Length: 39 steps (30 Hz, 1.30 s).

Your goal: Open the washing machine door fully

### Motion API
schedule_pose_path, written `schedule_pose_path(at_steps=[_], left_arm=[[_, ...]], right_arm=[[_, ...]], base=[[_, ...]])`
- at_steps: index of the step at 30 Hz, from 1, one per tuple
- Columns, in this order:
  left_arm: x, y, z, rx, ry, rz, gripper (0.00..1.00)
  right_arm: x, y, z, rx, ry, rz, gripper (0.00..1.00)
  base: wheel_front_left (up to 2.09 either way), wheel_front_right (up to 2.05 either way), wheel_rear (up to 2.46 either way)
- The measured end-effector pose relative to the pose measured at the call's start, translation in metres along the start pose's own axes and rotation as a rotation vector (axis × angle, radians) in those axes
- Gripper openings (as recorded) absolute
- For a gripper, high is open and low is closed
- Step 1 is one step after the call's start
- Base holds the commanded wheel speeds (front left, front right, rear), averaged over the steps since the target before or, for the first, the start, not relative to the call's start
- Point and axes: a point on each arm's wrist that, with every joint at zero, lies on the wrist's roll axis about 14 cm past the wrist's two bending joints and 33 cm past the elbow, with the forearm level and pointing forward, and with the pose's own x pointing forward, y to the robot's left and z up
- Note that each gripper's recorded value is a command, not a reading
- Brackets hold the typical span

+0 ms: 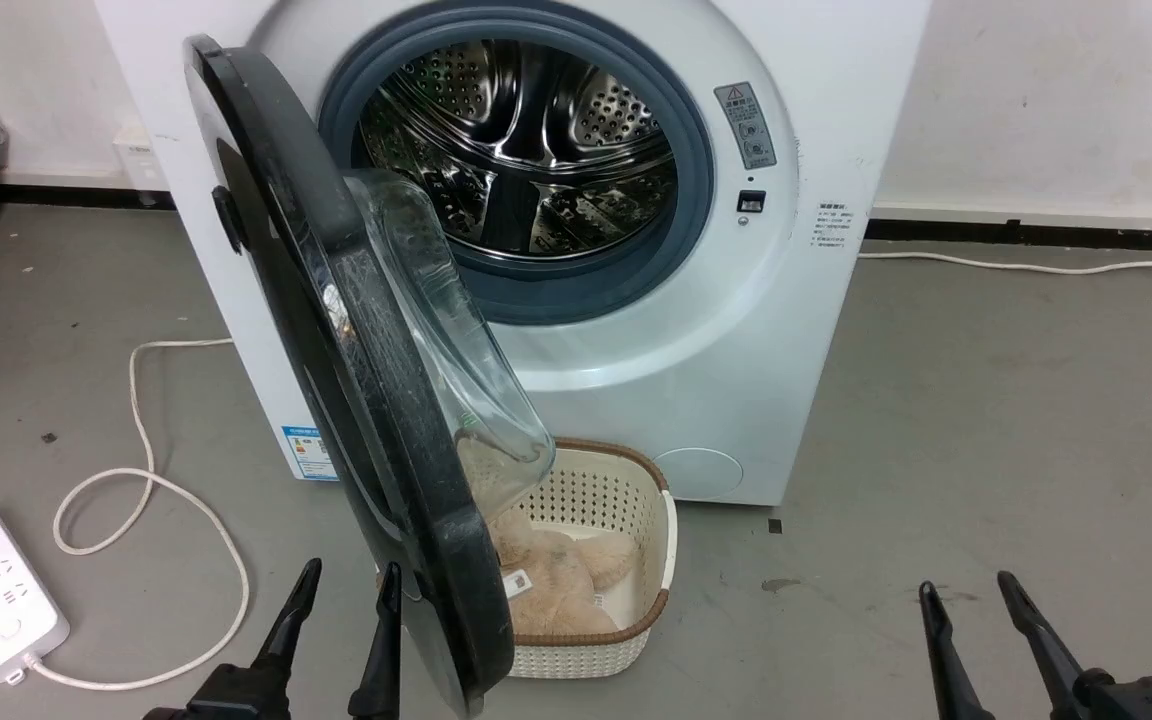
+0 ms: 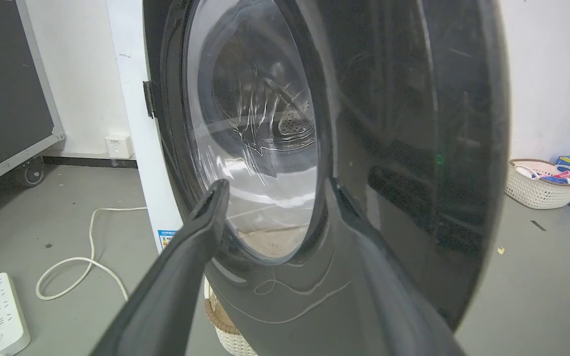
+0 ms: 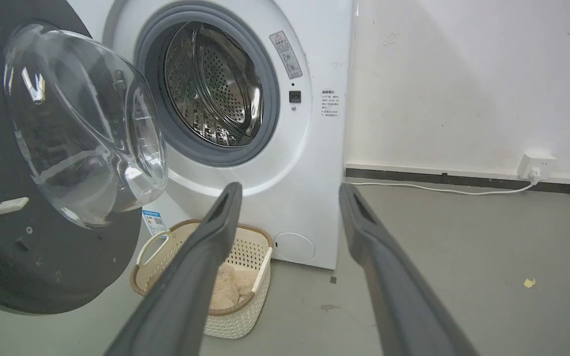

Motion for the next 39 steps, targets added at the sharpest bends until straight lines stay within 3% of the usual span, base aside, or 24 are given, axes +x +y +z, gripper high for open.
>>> schedule_pose_path(at_steps=[2, 3, 4, 5, 12, 19, 27, 32, 39], left_arm=[[0.0, 0.0, -0.001, 0.0, 0.002, 0.002, 1.0], [0.0, 0.001, -0.001, 0.001, 0.003, 0.005, 0.93], [0.0, 0.001, -0.001, 0.001, 0.004, 0.005, 0.29], [0.0, 0.001, -0.002, 0.001, 0.005, 0.006, 0.0], [0.003, 0.008, 0.018, -0.001, -0.058, 0.036, 0.0], [0.011, 0.034, 0.115, 0.004, -0.363, 0.136, 0.0], [0.003, -0.013, 0.227, 0.025, -0.693, -0.021, 0.0], [0.012, -0.084, 0.201, -0.035, -0.509, -0.244, 0.0], [0.006, -0.137, 0.086, -0.118, -0.078, -0.379, 0.0]], right_arm=[[0.0, 0.0, -0.001, 0.002, 0.003, -0.001, 1.0], [0.0, 0.0, -0.001, 0.004, 0.004, 0.0, 1.0], [0.001, 0.0, -0.001, 0.005, 0.006, 0.0, 1.0], [0.001, 0.0, -0.001, 0.005, 0.006, 0.001, 1.0], [0.004, 0.002, 0.0, 0.007, 0.0, 0.006, 1.0], [0.006, 0.004, 0.002, 0.007, -0.006, 0.013, 1.0], [0.007, 0.007, 0.003, 0.009, -0.01, 0.024, 1.0], [0.007, 0.008, 0.003, 0.019, -0.011, 0.024, 1.0], [0.008, 0.007, 0.003, 0.028, -0.013, 0.02, 1.0]], base=[[0.0, 0.0, 0.0], [0.0, 0.0, 0.0], [0.0, 0.0, 0.0], [0.0, 0.0, 0.0], [0.0, 0.0, 0.0], [0.0, 0.0, 0.0], [0.0, 0.0, 0.0], [0.0, 0.0, 0.0], [0.0, 0.0, 0.0]])
